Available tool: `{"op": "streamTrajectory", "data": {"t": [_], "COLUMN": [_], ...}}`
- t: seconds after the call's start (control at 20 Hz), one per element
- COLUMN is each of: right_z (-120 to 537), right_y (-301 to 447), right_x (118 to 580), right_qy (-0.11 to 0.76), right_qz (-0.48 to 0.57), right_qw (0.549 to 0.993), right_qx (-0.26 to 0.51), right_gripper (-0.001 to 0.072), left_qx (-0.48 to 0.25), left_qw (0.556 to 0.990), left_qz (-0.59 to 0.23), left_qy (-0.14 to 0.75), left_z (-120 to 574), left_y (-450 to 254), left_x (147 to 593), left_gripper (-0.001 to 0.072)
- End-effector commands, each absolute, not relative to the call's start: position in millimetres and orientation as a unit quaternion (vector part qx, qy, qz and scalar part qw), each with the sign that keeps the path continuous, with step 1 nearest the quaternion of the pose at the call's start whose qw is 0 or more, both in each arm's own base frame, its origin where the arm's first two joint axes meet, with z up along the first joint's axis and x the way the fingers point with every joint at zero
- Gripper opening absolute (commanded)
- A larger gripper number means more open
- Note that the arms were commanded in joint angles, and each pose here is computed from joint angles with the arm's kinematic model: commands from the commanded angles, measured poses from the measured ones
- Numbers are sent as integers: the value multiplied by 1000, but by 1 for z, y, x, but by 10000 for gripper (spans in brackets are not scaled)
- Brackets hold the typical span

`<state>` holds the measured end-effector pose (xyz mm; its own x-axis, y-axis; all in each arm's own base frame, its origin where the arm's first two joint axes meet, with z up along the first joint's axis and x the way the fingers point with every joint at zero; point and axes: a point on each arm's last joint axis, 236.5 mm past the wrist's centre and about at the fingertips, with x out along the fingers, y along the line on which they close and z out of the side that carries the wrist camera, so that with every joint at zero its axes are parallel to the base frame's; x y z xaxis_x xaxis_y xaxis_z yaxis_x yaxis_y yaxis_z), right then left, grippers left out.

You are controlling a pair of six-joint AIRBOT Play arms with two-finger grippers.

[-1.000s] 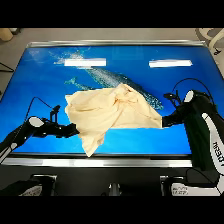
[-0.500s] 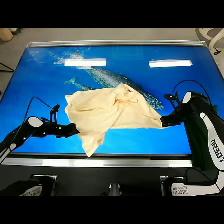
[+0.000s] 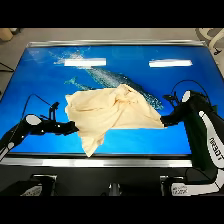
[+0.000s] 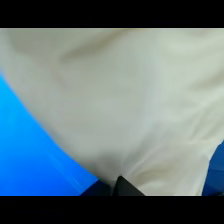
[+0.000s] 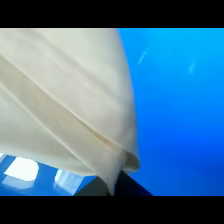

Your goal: Fold the shirts.

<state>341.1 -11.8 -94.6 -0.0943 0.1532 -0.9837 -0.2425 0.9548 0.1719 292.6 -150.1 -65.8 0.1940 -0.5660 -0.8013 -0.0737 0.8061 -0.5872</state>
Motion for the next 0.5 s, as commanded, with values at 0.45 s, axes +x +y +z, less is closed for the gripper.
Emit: {"op": "streamTrajectory", "data": {"t": [0.45], "right_z": [594], "right_y": [-11], "right_x": [222], "right_qy": [-166], "right_qz": [-73], "right_qw": [943], "right_qx": [-280], "right_gripper": [16], "left_qx": [-34], "left_qw": [948], "left_qz": [-162], "left_qy": [-272], "left_z": [647], "left_y": [-72], "left_x": [165], "left_gripper": [26]}}
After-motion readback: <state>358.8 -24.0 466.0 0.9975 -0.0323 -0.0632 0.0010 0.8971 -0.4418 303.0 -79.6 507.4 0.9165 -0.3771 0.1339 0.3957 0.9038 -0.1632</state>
